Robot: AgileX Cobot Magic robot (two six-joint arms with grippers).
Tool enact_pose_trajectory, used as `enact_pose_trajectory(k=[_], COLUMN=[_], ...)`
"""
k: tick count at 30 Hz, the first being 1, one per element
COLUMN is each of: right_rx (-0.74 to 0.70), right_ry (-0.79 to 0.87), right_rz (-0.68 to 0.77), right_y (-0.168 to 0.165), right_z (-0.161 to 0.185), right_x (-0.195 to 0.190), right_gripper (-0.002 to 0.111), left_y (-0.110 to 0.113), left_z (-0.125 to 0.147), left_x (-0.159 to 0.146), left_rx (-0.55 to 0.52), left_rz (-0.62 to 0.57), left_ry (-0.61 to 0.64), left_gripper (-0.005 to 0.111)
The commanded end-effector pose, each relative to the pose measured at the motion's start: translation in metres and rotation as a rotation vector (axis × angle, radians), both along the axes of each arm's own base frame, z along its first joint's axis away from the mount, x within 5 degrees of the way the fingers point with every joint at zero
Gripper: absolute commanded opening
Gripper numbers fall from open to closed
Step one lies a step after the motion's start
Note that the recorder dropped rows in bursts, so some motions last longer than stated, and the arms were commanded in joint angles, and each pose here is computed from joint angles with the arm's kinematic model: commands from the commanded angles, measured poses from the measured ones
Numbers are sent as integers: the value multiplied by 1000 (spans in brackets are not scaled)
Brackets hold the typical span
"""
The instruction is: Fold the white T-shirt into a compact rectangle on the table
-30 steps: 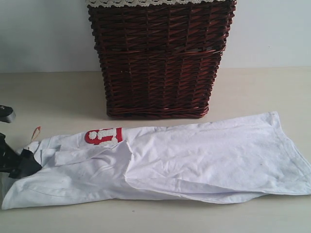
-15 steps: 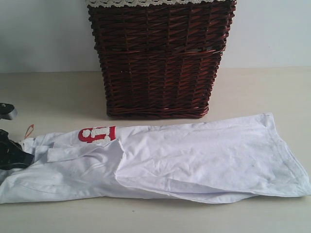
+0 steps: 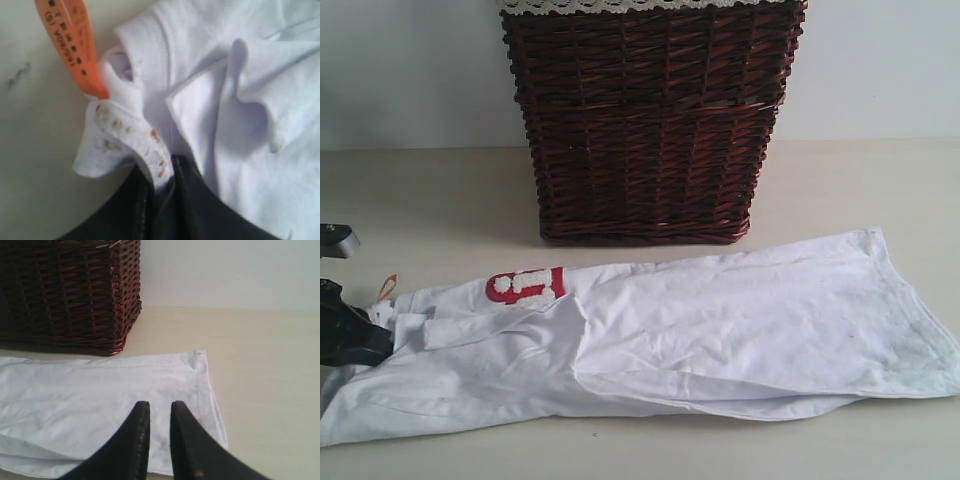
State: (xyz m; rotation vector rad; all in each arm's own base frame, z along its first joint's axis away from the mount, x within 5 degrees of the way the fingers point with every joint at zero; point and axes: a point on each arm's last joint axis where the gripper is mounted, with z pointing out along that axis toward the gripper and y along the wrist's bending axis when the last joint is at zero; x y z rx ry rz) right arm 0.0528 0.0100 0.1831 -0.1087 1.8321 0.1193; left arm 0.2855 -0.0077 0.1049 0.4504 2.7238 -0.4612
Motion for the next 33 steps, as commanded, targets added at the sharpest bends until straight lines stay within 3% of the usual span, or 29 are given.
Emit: enact_pose_trajectory(k=[1, 7, 10, 23, 28, 33], right_rx=[-5, -5, -5, -5, -5, -5], right_ry=[-12, -12, -12, -12, -12, -12], right_rz=[-3, -3, -3, -3, -3, -3], right_y=[0, 0, 0, 0, 0, 0], right_z=[-1, -1, -1, -1, -1, -1], right_x=[0, 0, 0, 0, 0, 0], right_gripper=[16, 16, 16, 16, 16, 16], left_y=[-6, -6, -6, -6, 6, 10], left_z=[2, 2, 2, 0, 1, 5], left_x=[-6, -6, -6, -8, -6, -10], left_rx=[-54, -54, -55, -76, -123, -218], left_rz=[-24, -24, -23, -32, 99, 120], left_ry=[38, 38, 40, 66, 81, 121], left_gripper=[7, 49, 64, 64, 64, 64])
